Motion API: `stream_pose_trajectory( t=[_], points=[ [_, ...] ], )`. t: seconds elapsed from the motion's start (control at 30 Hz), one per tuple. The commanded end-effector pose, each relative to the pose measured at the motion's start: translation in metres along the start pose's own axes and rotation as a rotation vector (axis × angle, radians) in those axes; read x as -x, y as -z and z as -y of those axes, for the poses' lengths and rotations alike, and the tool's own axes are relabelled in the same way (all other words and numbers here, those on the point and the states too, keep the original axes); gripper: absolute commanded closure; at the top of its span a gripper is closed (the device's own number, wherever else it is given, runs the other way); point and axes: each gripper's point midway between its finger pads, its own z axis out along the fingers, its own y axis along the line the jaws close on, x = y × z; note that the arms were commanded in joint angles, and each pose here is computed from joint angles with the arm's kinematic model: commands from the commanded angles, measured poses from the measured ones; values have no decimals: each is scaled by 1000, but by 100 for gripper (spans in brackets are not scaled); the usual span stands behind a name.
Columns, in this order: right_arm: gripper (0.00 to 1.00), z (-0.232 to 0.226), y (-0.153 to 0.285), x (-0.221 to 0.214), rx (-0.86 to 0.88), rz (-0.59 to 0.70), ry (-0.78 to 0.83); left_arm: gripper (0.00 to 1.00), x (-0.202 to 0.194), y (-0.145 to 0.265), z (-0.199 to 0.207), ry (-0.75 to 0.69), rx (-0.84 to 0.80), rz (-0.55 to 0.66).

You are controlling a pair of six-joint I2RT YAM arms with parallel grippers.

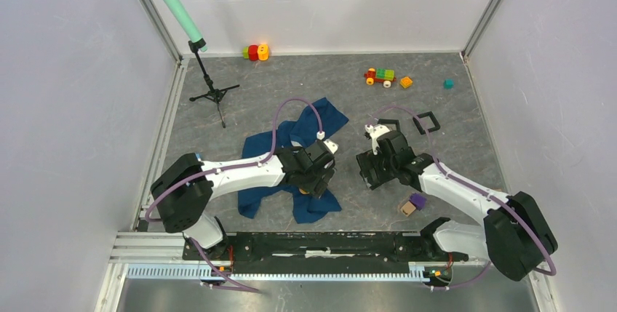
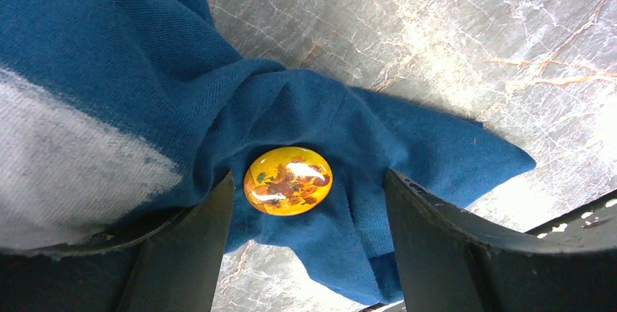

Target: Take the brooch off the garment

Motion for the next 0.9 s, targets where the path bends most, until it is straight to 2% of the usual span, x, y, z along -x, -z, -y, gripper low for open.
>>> stream_pose_trajectory(
  t=[0.0,0.23,0.43,0.6,0.87],
  points=[
    [2,-17,4,18,107,28,46,20,8,-2,1,-33,-9,28],
    [2,-13,-2,11,92,-6,65,22,8,-1,1,-36,-17,29],
    [12,-12,-2,14,88,-3,70,22,8,1,-1,-35,-11,32],
    [24,-16,0,18,105,3,60,23,8,2,-2,-35,-5,31],
    [33,-32,3,22,190,7,-4,24,18,22,-2,-20,-28,99]
  ],
)
